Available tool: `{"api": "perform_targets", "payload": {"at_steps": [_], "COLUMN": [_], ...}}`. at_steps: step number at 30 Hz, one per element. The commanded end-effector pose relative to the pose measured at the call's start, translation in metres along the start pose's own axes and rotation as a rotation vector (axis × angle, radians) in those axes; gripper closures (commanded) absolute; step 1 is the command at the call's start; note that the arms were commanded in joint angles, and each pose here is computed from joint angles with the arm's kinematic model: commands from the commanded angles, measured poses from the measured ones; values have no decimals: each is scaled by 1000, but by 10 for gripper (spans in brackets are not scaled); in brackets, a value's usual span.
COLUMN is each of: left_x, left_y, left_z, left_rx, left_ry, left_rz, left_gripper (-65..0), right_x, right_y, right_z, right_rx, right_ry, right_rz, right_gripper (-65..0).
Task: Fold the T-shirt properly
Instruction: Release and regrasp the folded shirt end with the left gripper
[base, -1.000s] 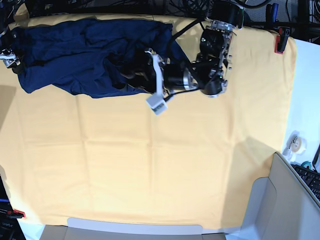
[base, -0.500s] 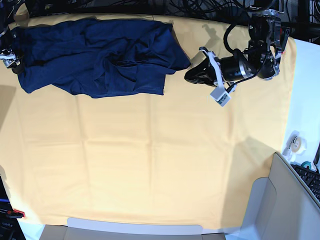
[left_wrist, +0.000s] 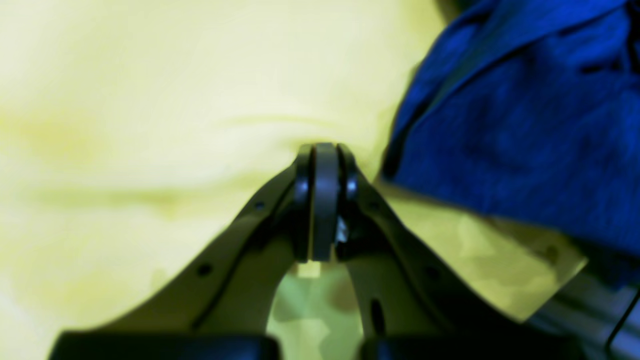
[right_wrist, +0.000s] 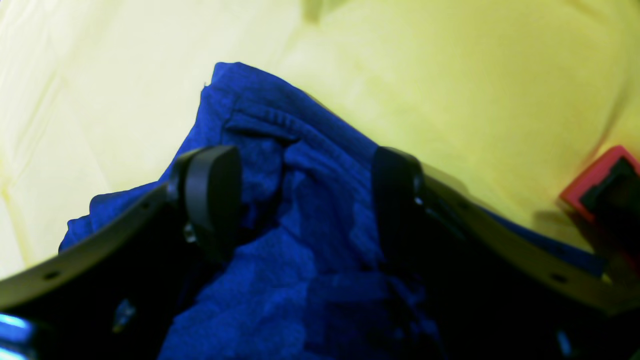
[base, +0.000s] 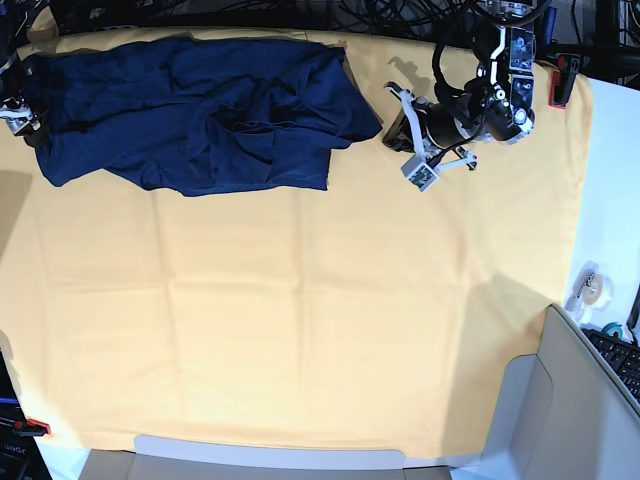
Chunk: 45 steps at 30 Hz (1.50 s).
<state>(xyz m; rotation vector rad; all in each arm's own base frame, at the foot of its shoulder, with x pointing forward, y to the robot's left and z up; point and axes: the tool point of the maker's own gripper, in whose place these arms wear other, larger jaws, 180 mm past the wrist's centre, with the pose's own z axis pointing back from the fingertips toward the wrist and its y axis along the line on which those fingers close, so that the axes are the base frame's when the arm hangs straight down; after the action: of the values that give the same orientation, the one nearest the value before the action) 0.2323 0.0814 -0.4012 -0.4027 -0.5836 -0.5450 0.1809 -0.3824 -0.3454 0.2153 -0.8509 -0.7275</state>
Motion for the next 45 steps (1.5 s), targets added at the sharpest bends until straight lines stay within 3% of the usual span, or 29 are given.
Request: {"api": "perform_targets", "payload": {"at_steps": [1,10,19,23,27,29,33,45], "left_x": [2,33,36,44,47,45,38,43], "left_y": [-8,-74,-131,-102,-59,-44,-28,-26], "left_z": [1,16,7,13,28,33,39,34], "left_rx": [-16,-101,-244,-162,-40,1,36,31], "left_ry": [-7,-31,-31,-55,-75,-77,-50,-55], "left_rz": [-20,-180,-274,-229,-171,-147,-160,-157], "left_gripper": [0,0,0,-14,-153,-186,-190,-192], "right_x": [15,15,-1,-1,-1,-1,-1,-1], "right_y": [6,6,18,18,18,18,18,18], "right_z": [4,4,-6,-6,-6,-6,-6,-6], "right_rx": [20,20,50,50,50,50,50,50], "right_ry": [-36,-36,13,13,13,13,13,13], "right_rz": [31,31,47,47,47,47,47,47], "right_gripper": [-402,-402,-402,-402,-402,-402,-402,-402]}}
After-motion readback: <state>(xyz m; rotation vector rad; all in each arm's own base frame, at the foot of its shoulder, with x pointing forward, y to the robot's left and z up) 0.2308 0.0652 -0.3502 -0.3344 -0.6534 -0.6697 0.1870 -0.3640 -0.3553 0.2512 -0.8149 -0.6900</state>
